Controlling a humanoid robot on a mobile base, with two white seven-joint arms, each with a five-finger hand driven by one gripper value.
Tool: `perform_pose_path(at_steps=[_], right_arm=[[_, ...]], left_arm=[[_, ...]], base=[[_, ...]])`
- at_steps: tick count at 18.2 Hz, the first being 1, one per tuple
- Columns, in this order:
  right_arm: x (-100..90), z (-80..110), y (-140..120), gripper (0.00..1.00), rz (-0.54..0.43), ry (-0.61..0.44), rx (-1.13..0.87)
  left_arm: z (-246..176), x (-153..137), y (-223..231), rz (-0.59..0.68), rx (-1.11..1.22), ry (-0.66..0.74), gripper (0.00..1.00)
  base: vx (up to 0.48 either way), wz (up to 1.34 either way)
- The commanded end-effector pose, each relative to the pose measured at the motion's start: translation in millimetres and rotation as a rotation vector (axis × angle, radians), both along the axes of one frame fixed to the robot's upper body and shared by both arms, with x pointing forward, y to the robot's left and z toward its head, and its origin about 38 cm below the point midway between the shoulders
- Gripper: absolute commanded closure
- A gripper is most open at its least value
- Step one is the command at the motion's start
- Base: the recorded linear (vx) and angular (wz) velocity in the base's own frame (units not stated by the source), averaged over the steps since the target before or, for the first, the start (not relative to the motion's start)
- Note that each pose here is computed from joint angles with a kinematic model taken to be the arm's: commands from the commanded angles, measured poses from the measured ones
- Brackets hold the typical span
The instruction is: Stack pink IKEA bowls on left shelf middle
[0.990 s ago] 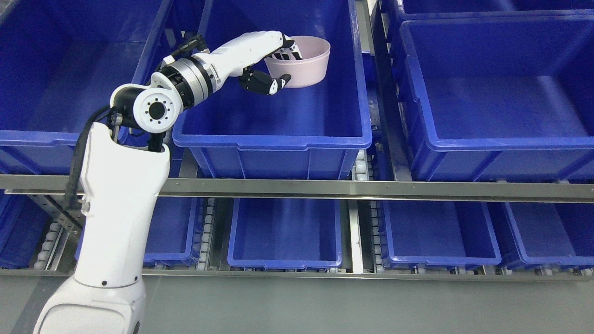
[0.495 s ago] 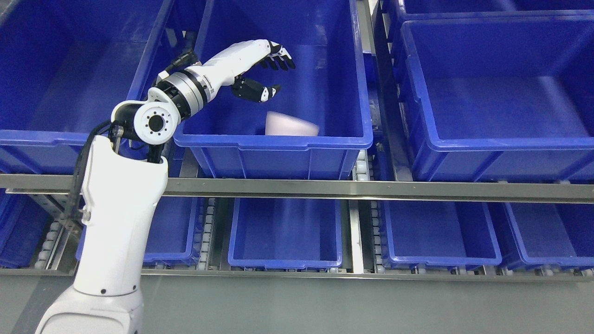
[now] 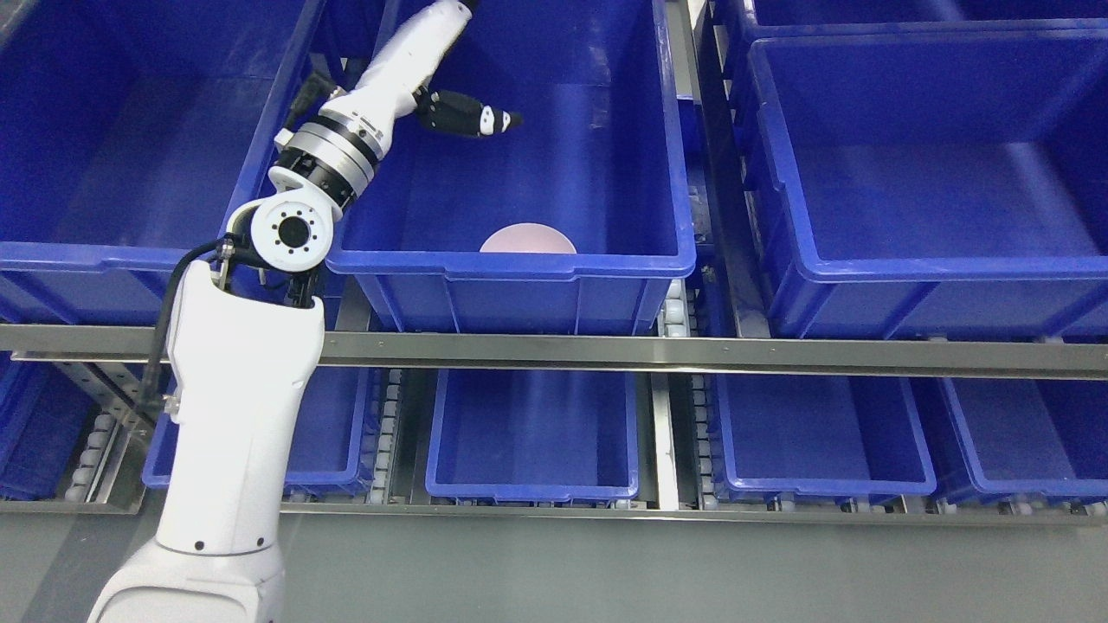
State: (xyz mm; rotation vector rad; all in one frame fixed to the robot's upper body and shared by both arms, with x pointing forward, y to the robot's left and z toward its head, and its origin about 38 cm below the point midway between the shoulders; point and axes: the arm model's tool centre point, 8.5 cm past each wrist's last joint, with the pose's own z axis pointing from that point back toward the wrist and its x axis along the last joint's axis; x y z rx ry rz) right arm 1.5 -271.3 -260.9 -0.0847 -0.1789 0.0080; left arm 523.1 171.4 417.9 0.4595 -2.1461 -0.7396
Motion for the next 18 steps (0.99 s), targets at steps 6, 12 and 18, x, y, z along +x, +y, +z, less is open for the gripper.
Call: perform_pose_path(at_steps=[6, 12, 18], right_arm=[[0.1, 1.1, -11.3, 0.0, 0.0, 0.0, -0.017], [0.1, 1.1, -11.3, 0.0, 0.0, 0.0, -0.017], [0.1, 1.1, -11.3, 0.0, 0.0, 0.0, -0.017]], left_arm=[[-38.5, -21.8, 40.1, 0.049, -0.662, 0.045, 0.0], [-39.5, -22.7, 46.5, 0.054, -0.669, 0.045, 0.0], [-39.7, -22.5, 45.4, 0.049, -0.664, 0.049, 0.0]], base=[[0.0, 0.0], [0.0, 0.0], [0.0, 0.0]])
